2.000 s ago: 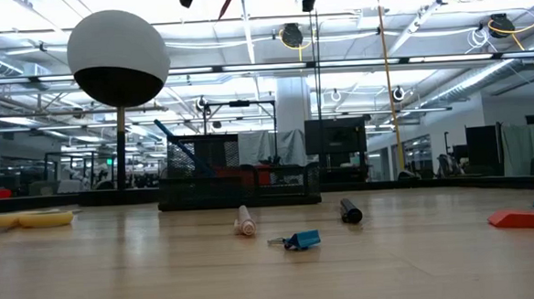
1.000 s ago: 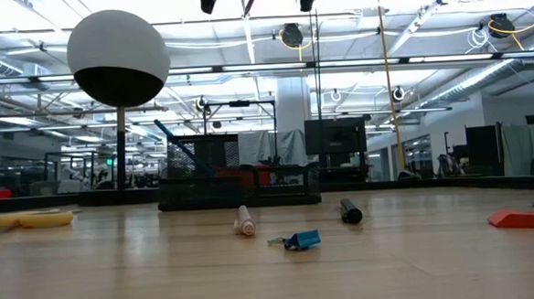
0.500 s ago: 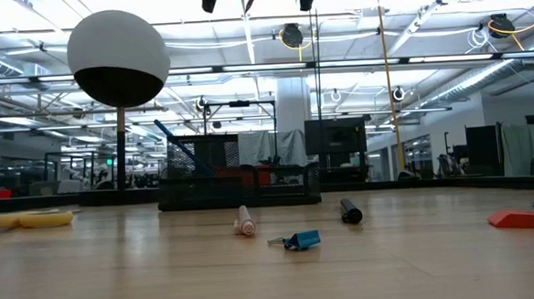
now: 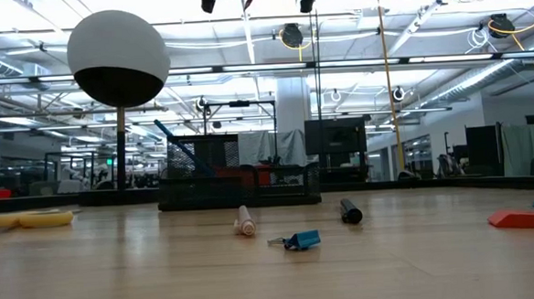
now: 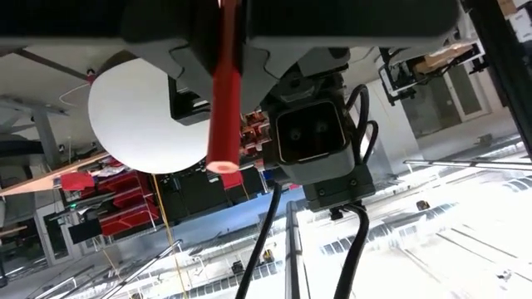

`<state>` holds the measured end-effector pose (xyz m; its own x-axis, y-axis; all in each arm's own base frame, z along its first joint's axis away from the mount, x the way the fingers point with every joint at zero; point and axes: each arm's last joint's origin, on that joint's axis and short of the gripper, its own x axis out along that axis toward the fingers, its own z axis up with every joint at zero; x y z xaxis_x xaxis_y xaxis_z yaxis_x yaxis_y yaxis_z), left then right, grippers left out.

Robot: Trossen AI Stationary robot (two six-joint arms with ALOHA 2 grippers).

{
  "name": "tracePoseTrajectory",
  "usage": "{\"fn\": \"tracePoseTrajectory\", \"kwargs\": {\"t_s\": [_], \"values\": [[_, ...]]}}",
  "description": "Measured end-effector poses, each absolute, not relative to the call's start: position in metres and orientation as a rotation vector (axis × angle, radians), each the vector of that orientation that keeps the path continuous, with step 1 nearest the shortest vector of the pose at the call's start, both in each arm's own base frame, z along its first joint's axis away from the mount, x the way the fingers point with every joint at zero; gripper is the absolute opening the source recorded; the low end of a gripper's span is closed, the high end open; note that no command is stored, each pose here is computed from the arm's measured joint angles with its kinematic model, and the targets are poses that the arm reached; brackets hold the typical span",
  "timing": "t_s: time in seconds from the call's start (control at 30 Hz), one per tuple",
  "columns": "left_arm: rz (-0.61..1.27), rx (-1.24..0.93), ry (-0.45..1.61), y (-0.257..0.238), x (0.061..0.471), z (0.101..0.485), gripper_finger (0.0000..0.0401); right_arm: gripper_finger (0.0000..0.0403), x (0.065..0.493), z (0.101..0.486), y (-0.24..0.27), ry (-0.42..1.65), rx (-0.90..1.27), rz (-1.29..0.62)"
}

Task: Pick and place office supplies into organizer
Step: Put the red pencil into the black organizer

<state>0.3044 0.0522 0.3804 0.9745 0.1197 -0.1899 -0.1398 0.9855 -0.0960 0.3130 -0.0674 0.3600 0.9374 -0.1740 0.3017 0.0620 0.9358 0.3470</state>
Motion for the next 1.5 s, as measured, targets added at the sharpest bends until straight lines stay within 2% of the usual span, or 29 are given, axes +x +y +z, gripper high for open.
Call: {"fn": "tracePoseTrajectory", "kwargs": {"t_s": [0.27,0.67,0.87,1.07,1.5], "values": [[0.133,-0.131,0.183,0.054,0.304,0.38,0.0026,0.0007,0.313,0.36,-0.067,-0.337,0.369,-0.118],[0.139,-0.192,0.179,0.054,0.304,0.38,0.0118,0.0007,0.313,0.36,-0.067,-0.336,0.374,-0.117],[0.14,-0.209,0.177,0.054,0.304,0.381,0.0152,0.0007,0.313,0.359,-0.067,-0.331,0.382,-0.117],[0.144,-0.208,0.164,0.054,0.298,0.386,0.0165,0.0006,0.313,0.359,-0.067,-0.33,0.384,-0.113],[0.136,-0.2,0.051,0.047,0.262,0.417,0.0166,0.0006,0.313,0.355,-0.072,-0.284,0.404,-0.121]]}}
